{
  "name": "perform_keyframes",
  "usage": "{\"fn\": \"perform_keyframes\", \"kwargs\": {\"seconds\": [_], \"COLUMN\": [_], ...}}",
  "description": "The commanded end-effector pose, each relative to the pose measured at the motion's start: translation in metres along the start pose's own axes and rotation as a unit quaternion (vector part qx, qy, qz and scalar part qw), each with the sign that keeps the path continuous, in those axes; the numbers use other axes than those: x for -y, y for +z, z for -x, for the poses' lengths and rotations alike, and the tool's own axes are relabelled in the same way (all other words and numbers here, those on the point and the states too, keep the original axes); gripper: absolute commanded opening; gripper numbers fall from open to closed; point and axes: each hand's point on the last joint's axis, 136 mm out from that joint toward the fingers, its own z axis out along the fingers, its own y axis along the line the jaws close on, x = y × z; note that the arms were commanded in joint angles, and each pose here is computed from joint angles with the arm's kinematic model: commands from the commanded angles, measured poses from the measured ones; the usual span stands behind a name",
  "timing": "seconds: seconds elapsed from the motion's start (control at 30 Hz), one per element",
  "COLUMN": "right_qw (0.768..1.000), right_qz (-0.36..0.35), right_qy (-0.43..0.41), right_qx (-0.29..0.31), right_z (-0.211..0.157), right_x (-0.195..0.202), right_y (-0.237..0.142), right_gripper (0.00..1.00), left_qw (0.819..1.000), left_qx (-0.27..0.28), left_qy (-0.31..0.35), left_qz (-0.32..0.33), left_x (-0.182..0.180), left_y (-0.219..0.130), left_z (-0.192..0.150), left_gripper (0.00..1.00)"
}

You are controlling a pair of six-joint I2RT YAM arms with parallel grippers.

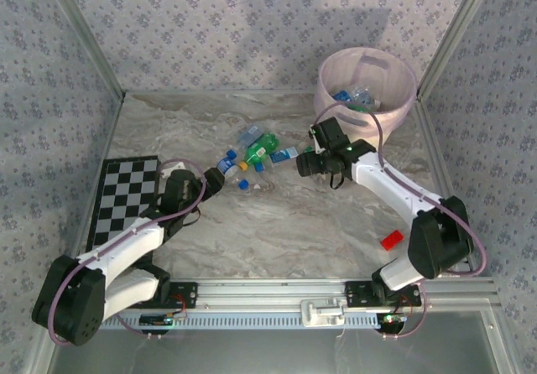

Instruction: Put the plastic bottles in the bin

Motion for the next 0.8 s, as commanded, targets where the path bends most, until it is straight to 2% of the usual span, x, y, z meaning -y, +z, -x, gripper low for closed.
{"fn": "perform_keyframes", "kwargs": {"seconds": [0.0,0.17,0.5,0.63,0.77], "right_qw": [0.996,0.986,0.954,0.944,0.944], "right_qz": [-0.067,-0.107,-0.179,-0.194,-0.185], "right_qy": [-0.054,-0.117,-0.214,-0.233,-0.234], "right_qx": [-0.023,-0.052,-0.107,-0.133,-0.144], "right_z": [0.001,-0.001,-0.016,-0.028,-0.037], "right_x": [0.019,0.022,0.026,0.031,0.029], "right_y": [0.003,0.024,0.069,0.083,0.091], "right_gripper": [0.88,0.92,0.92,0.91,0.91], "left_qw": [1.000,1.000,1.000,1.000,1.000], "left_qx": [0.012,0.012,0.012,0.012,0.012], "left_qy": [-0.010,-0.010,-0.009,-0.006,-0.007], "left_qz": [-0.017,-0.018,-0.017,-0.015,-0.015], "left_x": [0.012,0.014,0.016,0.016,0.016], "left_y": [-0.004,-0.004,-0.004,-0.003,-0.001], "left_z": [0.011,0.012,0.014,0.014,0.014], "left_gripper": [1.00,1.00,1.00,1.00,1.00]}}
